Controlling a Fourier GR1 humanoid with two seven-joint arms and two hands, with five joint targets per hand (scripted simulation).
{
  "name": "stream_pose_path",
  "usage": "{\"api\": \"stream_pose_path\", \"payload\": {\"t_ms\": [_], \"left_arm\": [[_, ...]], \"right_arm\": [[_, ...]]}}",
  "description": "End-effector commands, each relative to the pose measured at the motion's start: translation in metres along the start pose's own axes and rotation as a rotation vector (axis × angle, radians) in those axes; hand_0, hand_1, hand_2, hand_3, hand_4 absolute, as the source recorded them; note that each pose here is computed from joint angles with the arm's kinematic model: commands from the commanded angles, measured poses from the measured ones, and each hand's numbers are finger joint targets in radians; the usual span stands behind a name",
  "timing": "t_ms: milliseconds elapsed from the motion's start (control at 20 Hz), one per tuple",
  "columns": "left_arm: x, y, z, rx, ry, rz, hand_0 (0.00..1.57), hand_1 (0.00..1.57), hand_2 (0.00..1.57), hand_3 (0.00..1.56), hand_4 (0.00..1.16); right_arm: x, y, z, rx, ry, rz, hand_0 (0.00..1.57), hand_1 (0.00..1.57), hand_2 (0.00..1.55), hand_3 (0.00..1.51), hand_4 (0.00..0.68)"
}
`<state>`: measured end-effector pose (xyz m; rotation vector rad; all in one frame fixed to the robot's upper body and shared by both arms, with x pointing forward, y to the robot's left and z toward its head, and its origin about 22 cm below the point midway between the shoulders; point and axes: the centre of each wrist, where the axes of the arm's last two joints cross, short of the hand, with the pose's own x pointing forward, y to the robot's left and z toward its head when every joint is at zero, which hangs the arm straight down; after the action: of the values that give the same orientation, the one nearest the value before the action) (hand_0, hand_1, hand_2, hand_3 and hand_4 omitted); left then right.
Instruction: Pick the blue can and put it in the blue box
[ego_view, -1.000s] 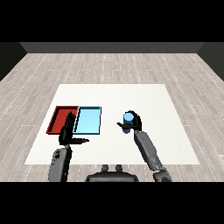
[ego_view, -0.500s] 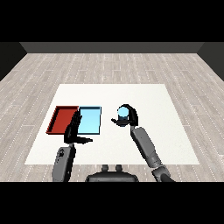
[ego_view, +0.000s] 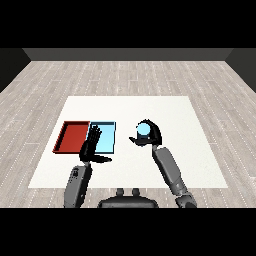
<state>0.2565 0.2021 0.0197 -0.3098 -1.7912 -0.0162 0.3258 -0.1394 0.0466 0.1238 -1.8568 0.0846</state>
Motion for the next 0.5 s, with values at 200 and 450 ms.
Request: {"api": "stream_pose_path", "payload": {"t_ms": [200,450], "left_arm": [[-0.011,-0.03,-0.0171,-0.058,0.087,0.023,0.0,0.0,0.0,0.0,0.0],[-0.009,-0.044,-0.0271,-0.053,0.115,0.005,0.0,0.0,0.0,0.0,0.0]], "right_arm": [[-0.004,0.006,-0.014,0.026,-0.015,-0.015,1.44,1.44,1.46,1.43,0.62],[0.017,0.01,-0.01,0.048,-0.034,0.011,1.46,1.46,1.47,1.43,0.619]]}}
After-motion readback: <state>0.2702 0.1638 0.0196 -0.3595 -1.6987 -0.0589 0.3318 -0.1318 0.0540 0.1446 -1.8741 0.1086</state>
